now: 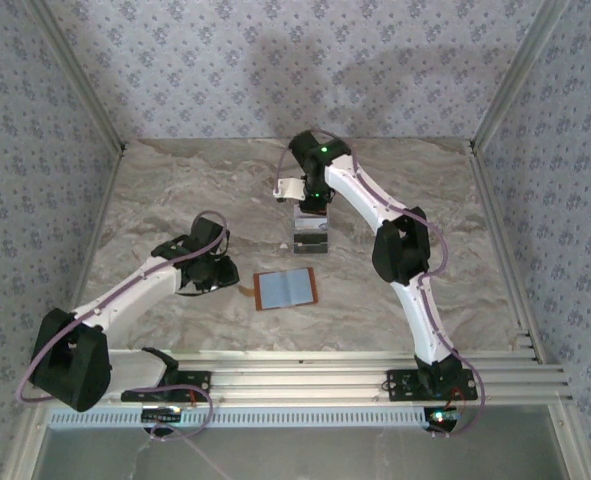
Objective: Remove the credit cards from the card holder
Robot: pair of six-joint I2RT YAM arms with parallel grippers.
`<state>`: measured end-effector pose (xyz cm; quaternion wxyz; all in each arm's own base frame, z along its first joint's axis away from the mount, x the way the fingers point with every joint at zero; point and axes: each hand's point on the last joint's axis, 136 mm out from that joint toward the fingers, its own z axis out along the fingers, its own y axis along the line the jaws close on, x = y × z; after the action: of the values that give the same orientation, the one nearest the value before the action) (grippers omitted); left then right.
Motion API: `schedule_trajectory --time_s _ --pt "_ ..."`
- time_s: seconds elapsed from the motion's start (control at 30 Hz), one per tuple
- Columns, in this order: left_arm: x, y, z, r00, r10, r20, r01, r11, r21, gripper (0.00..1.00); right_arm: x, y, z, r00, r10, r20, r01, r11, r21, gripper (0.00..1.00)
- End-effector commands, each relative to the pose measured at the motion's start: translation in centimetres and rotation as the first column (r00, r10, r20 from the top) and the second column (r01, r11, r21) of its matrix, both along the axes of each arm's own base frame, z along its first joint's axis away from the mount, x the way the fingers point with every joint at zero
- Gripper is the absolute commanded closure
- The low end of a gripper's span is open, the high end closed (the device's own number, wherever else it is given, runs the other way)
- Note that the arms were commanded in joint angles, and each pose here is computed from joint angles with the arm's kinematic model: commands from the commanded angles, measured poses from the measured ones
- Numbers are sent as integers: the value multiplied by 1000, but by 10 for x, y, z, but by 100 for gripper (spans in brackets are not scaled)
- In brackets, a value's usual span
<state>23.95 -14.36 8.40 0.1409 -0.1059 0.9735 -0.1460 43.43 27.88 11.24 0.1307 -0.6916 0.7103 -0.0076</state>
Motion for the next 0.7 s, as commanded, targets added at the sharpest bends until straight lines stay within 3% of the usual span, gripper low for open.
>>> schedule_trajectory --time_s 0.0,0.17,0.33,0.67 --pt "-1 4 3 1000 6 0 -6 1000 8 75 -13 -7 -14 980 192 -47 -195 979 -67 100" --pt "-1 4 4 1000 11 0 -11 1000 7 75 -11 -5 -17 977 210 -37 -212 975 -69 100" --pt "-1 4 5 1000 10 1 -10 1000 9 74 -2 -4 -14 978 207 5 -206 976 -72 85" --pt "4 3 8 1000 11 16 -11 1000 3 74 27 -8 15 971 150 187 -139 988 -73 79"
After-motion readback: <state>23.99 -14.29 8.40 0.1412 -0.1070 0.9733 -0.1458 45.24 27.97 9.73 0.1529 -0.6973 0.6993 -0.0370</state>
